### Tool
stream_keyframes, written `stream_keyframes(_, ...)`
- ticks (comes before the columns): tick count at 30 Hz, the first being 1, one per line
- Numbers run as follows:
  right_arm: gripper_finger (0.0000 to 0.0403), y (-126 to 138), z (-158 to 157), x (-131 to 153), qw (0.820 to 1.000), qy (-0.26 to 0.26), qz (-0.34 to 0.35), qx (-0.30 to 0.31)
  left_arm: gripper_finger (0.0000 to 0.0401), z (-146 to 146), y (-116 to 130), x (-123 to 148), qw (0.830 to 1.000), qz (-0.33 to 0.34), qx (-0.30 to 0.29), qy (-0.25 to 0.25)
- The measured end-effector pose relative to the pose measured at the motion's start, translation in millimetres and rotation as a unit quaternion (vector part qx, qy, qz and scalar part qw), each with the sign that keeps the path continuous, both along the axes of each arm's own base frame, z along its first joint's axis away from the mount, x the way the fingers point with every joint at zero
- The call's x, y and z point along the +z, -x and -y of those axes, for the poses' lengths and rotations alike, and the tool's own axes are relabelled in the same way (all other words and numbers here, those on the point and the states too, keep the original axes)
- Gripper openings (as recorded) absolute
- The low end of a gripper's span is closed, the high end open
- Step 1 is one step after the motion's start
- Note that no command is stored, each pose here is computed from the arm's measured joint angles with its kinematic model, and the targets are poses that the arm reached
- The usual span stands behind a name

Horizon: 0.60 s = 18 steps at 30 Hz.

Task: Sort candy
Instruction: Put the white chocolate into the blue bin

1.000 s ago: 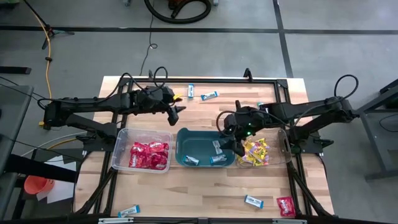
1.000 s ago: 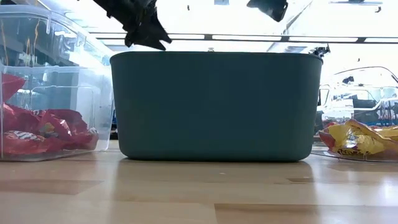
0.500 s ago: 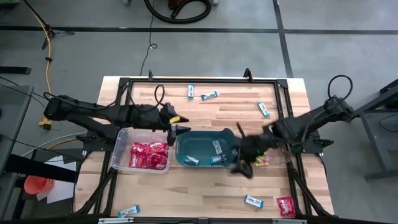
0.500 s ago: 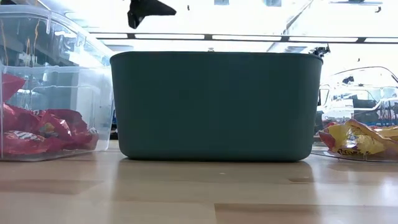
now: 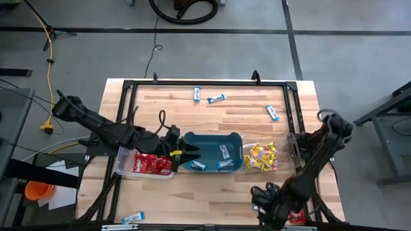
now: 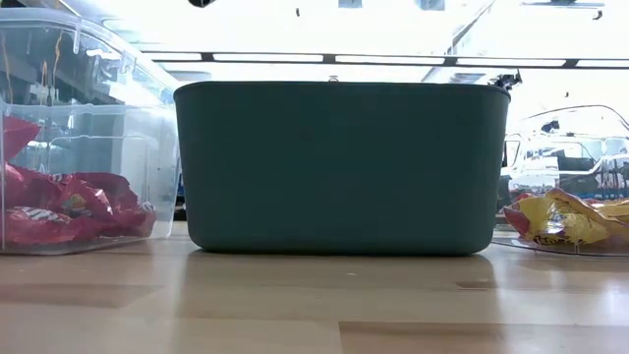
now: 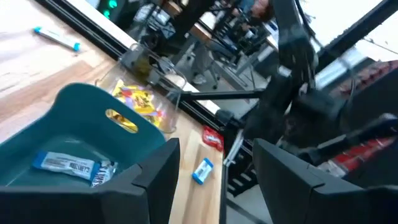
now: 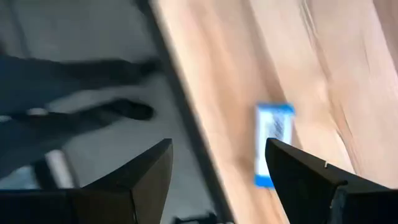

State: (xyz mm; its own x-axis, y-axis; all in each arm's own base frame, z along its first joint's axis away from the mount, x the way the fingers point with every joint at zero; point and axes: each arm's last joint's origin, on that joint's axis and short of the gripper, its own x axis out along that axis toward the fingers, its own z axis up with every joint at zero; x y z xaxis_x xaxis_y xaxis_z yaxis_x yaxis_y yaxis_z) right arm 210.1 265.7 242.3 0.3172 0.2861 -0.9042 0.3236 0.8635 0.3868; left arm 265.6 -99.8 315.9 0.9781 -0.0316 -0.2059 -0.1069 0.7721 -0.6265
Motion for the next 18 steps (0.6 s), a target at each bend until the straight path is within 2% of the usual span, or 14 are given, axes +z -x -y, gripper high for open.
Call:
stream_keyframes(6, 0.0252, -1.5, -6.3, -56.4, 0.986, 0.076, -0.137, -0.061, 0.0191, 5.1, -3.8, -5.9, 0.999, 0.0, 0.043, -0.011)
stream_keyframes(12, 0.0252, -7.0, -12.8, -95.1, 0.976, 0.106, -0.186, -0.045, 0.0191, 4.3, -3.4, -4.8, 0.999, 0.003, 0.046, 0.002)
stream_keyframes(18, 0.0251, -10.3, -14.0, -112.5, 0.969, 0.119, -0.212, -0.036, 0.0191, 4.9, -3.0, -4.9, 0.999, 0.0, 0.035, -0.003)
